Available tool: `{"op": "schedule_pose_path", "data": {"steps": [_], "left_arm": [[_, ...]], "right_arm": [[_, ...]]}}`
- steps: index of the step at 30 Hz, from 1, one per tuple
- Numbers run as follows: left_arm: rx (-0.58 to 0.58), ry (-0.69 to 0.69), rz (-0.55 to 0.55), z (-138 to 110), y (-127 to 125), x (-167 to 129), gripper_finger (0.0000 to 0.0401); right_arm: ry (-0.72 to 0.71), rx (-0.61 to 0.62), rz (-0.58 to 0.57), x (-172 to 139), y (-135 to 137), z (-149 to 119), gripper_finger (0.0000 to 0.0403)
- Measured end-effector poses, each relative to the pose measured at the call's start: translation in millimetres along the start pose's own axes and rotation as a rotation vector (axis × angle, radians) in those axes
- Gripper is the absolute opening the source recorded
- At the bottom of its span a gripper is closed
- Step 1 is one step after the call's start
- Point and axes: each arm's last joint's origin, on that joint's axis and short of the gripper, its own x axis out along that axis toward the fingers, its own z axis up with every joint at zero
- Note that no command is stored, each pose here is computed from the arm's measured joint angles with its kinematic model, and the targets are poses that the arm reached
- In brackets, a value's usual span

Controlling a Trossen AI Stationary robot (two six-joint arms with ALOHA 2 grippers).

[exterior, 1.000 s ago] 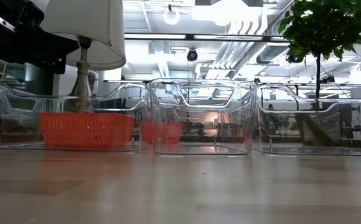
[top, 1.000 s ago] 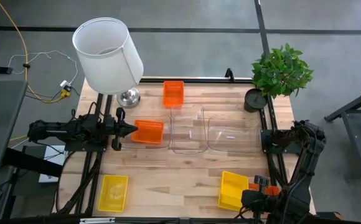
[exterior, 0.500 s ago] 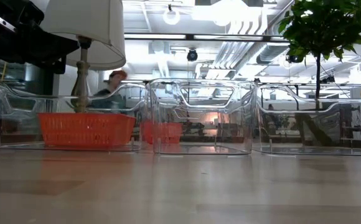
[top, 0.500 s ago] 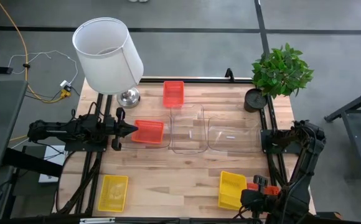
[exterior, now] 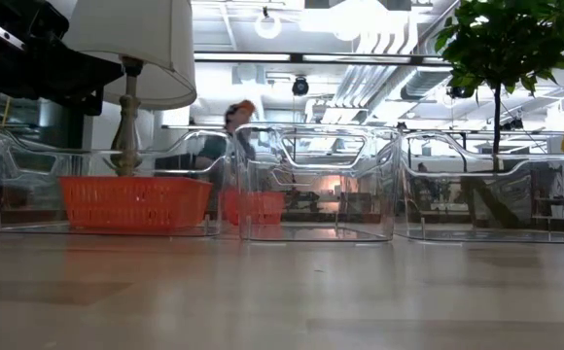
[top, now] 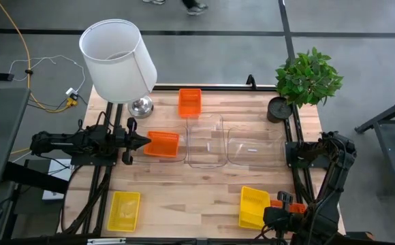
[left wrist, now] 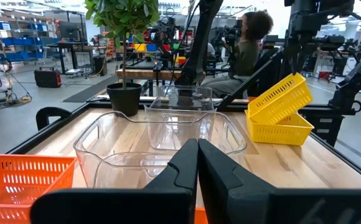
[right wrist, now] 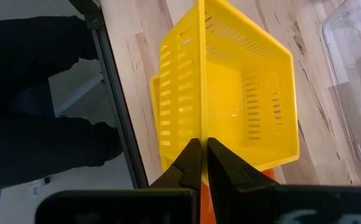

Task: Stack baskets by color
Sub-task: Stack the top yellow bin on the bottom right yellow bin, then stack the left yellow bin on the right yellow bins

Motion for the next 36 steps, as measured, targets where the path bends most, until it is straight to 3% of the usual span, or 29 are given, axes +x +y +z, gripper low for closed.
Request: {"op": "schedule_pose_path", "data": {"steps": [4,15,20,26,29,32,36], "left_arm": [[0.0,0.0,0.0,0,0,0,0.0],[0.0,0.0,0.0,0,0,0,0.0],[0.0,0.0,0.0,0,0,0,0.0],[0.0,-0.001,0.0,0,0,0,0.0],[0.0,0.0,0.0,0,0,0,0.0],[0.0,0.0,0.0,0,0,0,0.0],[0.0,0.0,0.0,0,0,0,0.0]], "right_arm": [[0.0,0.008,-0.001,0,0,0,0.0013],[-0.002,0.014,-0.034,0,-3,0,0.0103],[-0.011,0.018,-0.019,0,-2,1,0.011],[-0.151,-0.038,0.023,5,5,15,0.011],[-0.259,-0.137,-0.058,16,6,26,0.011],[-0.383,-0.171,-0.222,31,1,37,0.011],[-0.332,-0.172,-0.376,48,-16,55,0.011]]}}
